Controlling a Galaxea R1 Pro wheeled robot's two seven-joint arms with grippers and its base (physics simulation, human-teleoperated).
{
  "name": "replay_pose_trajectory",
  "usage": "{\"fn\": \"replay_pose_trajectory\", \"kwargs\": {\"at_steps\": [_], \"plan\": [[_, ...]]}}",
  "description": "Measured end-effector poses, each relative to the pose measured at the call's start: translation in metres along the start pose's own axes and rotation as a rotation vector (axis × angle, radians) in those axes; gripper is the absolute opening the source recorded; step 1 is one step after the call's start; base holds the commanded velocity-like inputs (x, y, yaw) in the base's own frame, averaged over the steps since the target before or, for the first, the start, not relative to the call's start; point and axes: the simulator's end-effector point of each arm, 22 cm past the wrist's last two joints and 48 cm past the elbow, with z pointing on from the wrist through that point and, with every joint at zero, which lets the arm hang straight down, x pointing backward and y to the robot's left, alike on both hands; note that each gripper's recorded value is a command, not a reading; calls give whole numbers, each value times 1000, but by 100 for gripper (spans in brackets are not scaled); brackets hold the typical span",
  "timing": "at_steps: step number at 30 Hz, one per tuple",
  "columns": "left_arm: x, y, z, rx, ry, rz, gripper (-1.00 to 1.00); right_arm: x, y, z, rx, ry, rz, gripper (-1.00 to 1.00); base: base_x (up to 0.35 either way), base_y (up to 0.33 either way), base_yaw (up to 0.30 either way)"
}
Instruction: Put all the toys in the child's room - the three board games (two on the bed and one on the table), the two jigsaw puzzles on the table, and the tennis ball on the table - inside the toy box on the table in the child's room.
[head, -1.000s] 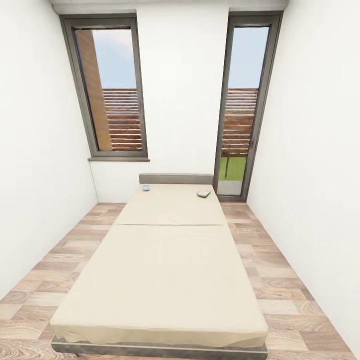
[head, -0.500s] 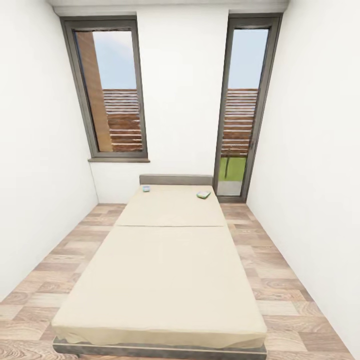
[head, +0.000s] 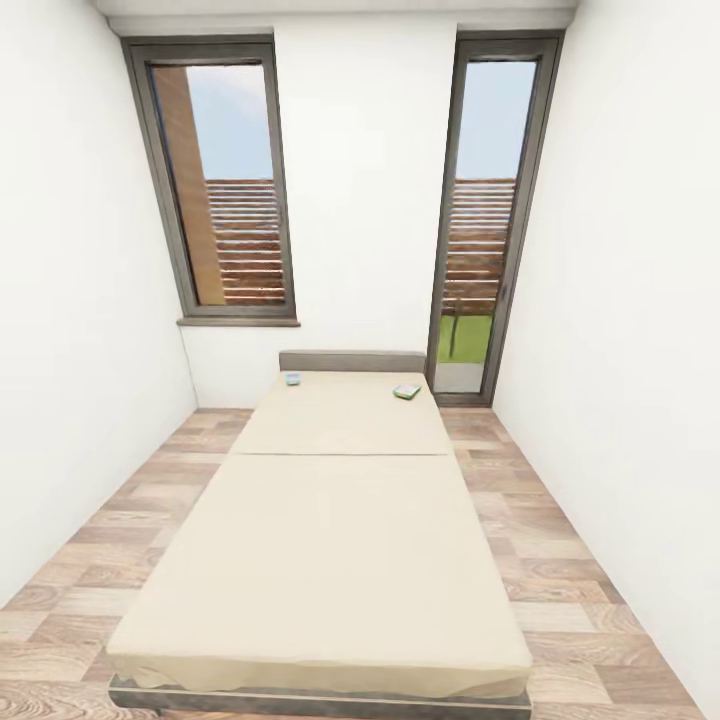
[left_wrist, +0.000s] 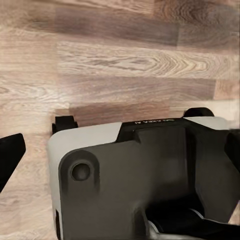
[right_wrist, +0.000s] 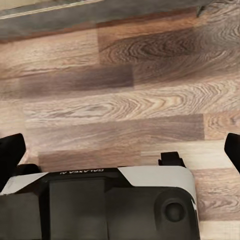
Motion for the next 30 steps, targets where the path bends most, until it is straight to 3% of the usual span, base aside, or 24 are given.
{"fn": "replay_pose_trajectory", "kwargs": {"at_steps": [11, 16, 19, 20, 21, 22, 30], "plan": [[-69, -60, -78, 314, -70, 62, 100, -74, 36, -55, -105, -57, 52, 100, 0, 0, 0], [-94, -84, -112, 413, -120, 88, 100, -99, 51, -77, -156, -94, 74, 100, 0, 0, 0], [-116, -98, -141, 478, -178, 106, 100, -118, 62, -93, -197, -132, 92, 100, 0, 0, 0], [-136, -109, -169, 536, -244, 124, 100, -137, 72, -107, -237, -171, 110, 100, 0, 0, 0], [-143, -112, -180, 552, -268, 133, 100, -143, 75, -112, -249, -186, 113, 100, 0, 0, 0], [-143, -112, -181, 552, -269, 133, 100, -143, 76, -114, -249, -186, 113, 100, 0, 0, 0], [-172, -113, -243, 642, -420, 128, 100, -187, 94, -150, -311, -291, 123, 100, 0, 0, 0]]}}
